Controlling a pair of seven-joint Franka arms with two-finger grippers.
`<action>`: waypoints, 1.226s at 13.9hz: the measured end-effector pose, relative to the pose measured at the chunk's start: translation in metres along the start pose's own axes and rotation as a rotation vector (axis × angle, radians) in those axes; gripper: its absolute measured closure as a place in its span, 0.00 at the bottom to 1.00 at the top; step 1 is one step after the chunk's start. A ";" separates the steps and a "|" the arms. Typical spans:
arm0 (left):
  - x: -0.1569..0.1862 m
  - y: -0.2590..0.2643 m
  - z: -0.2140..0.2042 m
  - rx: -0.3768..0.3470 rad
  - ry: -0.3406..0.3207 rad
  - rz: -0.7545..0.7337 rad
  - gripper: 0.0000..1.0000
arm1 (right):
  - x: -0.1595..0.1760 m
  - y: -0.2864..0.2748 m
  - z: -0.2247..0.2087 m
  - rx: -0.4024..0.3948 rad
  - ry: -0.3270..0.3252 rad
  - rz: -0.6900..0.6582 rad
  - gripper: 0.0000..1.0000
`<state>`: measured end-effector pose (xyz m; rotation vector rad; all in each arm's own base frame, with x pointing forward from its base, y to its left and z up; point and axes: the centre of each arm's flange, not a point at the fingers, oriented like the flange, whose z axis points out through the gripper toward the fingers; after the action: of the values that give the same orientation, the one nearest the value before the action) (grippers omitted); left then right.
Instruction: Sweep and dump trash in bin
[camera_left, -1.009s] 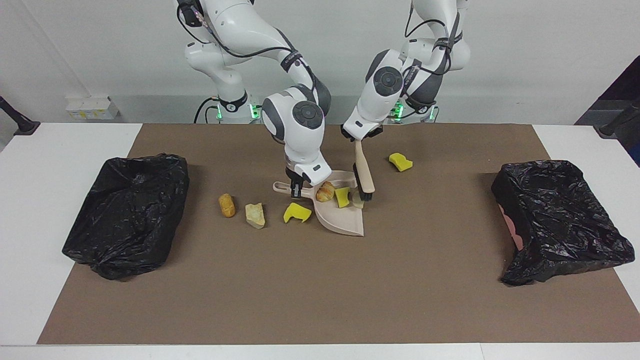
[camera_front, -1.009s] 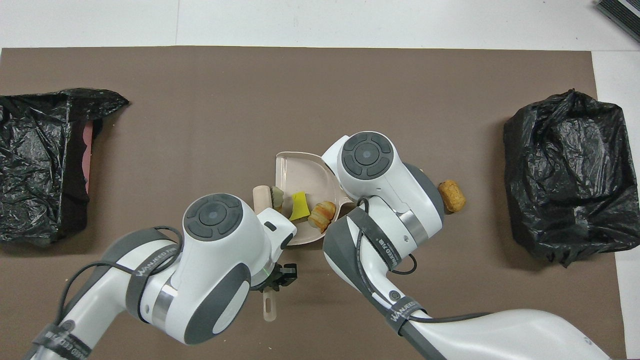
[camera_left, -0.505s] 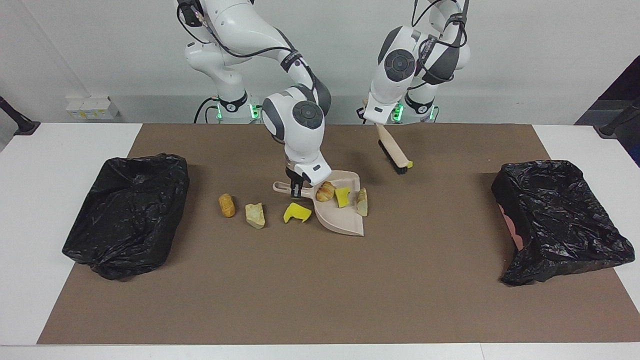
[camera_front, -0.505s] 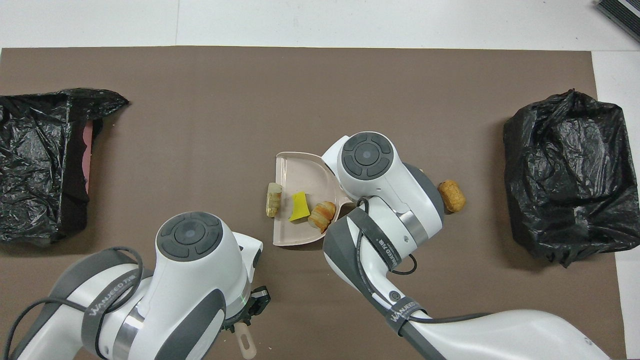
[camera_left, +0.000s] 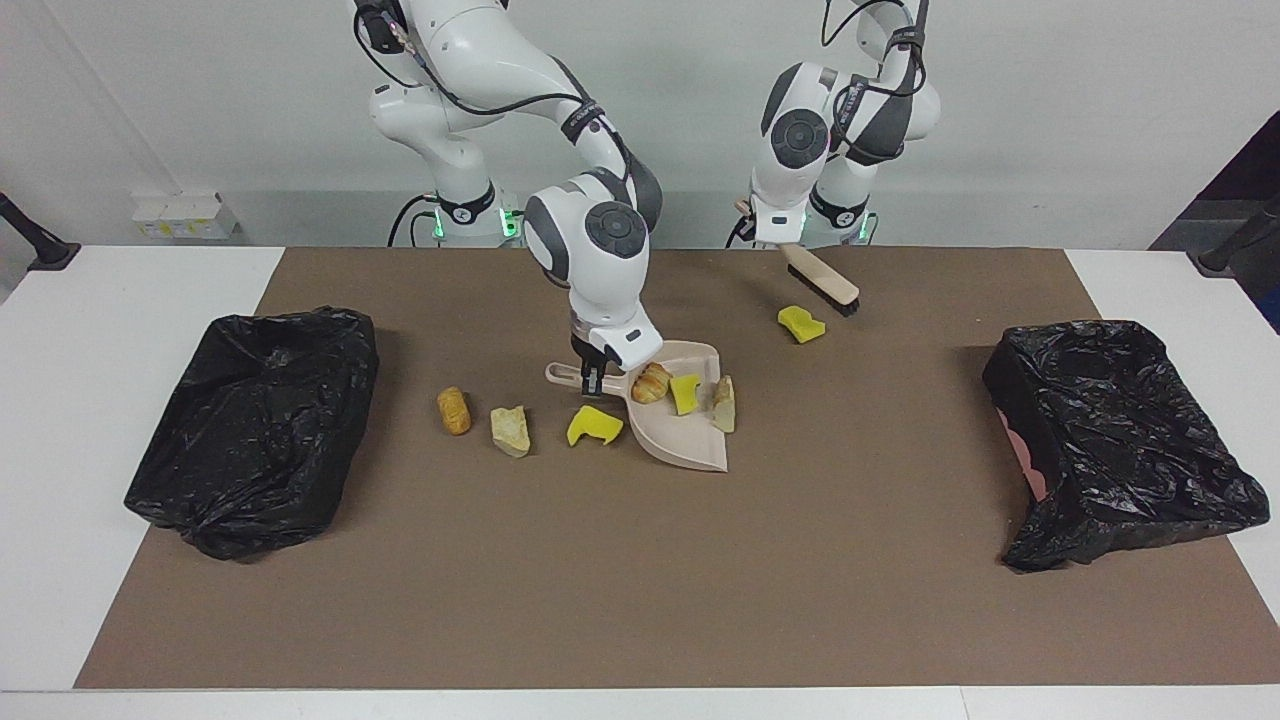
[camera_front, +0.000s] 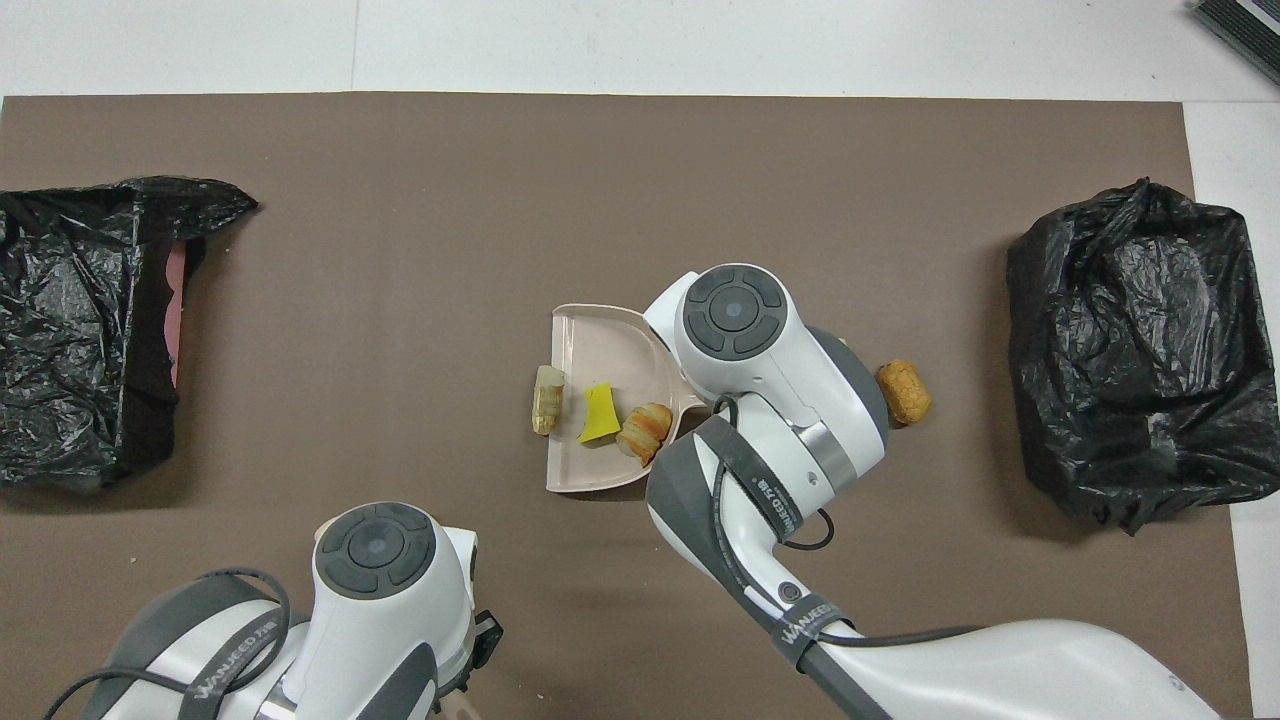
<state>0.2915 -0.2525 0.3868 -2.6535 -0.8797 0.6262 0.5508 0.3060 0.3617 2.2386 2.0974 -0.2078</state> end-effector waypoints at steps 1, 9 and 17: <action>0.001 -0.001 0.011 0.003 0.004 -0.005 0.73 | 0.000 0.000 0.000 0.000 0.000 0.000 0.68; 0.011 0.007 0.061 -0.075 0.045 -0.018 0.73 | 0.000 -0.001 0.000 0.001 -0.001 0.000 0.68; 0.028 0.054 0.035 -0.281 0.115 0.121 0.73 | -0.001 -0.001 0.000 0.001 -0.002 0.000 0.68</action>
<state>0.3214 -0.2731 0.3269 -2.9779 -0.8337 0.3956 0.5496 0.3054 0.3615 2.2381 2.0976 -0.2107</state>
